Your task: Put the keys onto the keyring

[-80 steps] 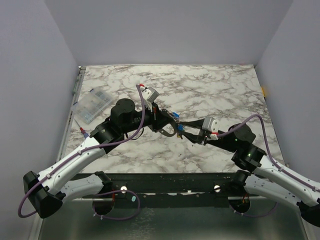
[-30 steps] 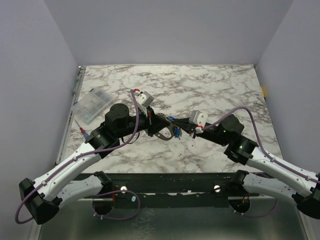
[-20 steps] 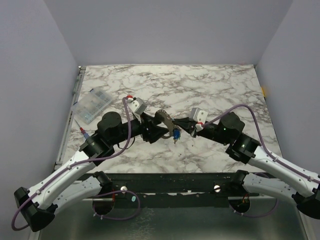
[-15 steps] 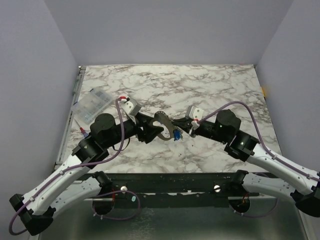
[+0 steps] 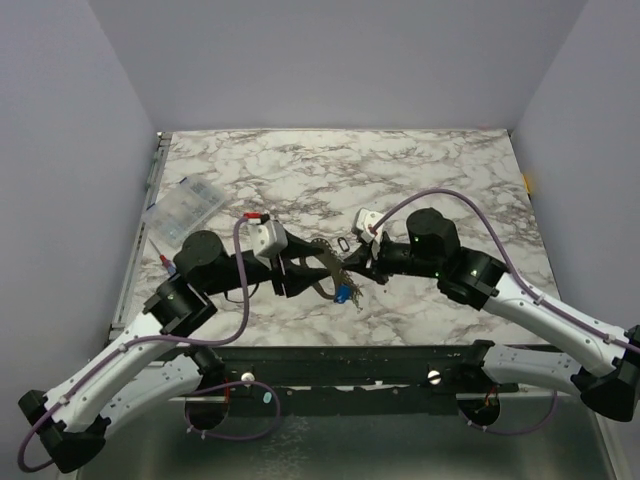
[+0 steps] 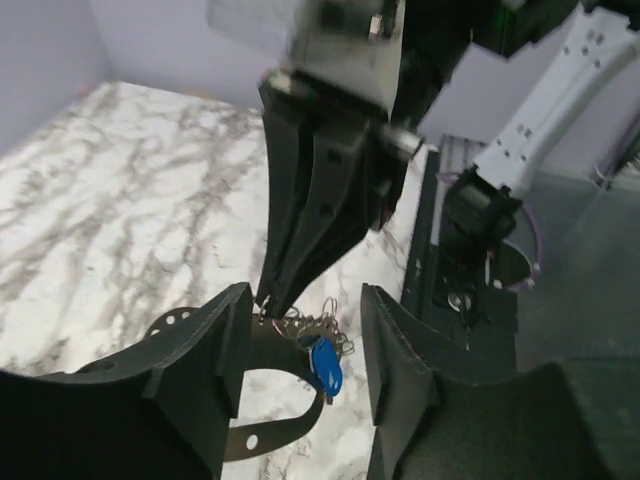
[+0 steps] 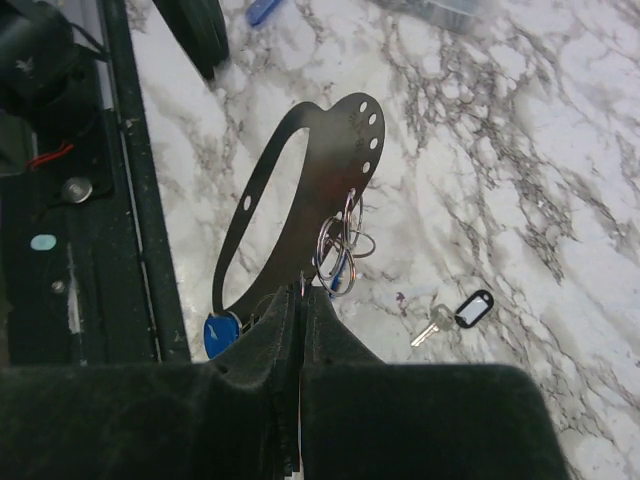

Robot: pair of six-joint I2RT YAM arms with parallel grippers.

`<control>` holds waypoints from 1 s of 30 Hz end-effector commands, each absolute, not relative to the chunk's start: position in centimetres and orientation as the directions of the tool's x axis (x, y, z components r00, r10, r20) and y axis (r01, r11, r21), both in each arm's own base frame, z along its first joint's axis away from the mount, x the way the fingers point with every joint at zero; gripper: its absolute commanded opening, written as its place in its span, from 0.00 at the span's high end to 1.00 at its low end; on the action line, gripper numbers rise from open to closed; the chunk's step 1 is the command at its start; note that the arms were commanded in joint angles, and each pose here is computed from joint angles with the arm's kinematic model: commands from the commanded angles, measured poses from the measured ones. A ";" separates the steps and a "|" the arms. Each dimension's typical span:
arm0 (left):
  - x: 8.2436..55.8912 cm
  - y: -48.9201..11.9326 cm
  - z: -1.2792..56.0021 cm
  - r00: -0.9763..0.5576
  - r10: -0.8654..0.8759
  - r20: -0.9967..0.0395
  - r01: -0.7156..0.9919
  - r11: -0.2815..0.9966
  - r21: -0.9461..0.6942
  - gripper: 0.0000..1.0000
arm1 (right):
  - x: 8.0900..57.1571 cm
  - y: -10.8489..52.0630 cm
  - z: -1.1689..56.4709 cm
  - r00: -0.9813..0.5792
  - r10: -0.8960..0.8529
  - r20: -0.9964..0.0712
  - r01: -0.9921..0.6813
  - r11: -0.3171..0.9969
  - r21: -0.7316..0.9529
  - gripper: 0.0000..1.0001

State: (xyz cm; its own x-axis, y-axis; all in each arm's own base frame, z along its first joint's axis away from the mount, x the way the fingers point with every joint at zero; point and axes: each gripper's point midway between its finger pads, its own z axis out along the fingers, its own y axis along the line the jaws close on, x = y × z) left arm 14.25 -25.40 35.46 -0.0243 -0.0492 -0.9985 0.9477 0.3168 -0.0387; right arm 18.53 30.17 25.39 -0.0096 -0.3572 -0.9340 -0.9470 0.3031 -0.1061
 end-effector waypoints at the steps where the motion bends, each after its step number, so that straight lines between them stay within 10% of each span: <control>1: 10.1 -27.9 35.6 0.054 -0.186 -0.981 0.999 0.006 0.054 0.54 | 15.0 30.4 26.8 0.017 -0.311 -0.950 -0.987 0.146 -0.065 0.99; 18: 8.4 -31.0 30.5 -0.055 -0.072 -0.996 0.981 -0.190 -0.041 0.64 | 11.4 29.5 29.5 0.120 -0.204 -0.972 -0.993 -0.004 -0.122 0.99; 30: 11.9 -31.0 27.7 -0.015 -0.020 -1.000 1.000 0.004 -0.016 0.49 | 9.2 28.9 30.4 0.128 -0.169 -0.977 -0.989 -0.091 -0.113 0.99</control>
State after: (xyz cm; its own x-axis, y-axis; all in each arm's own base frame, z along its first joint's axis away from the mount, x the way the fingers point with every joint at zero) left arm 9.54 -31.06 29.97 -0.0250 -0.0740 -0.9969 0.9922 -0.1233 -0.0157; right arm 11.22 28.80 28.08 0.0778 -0.2576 -0.9631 -0.9966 0.0046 -0.0817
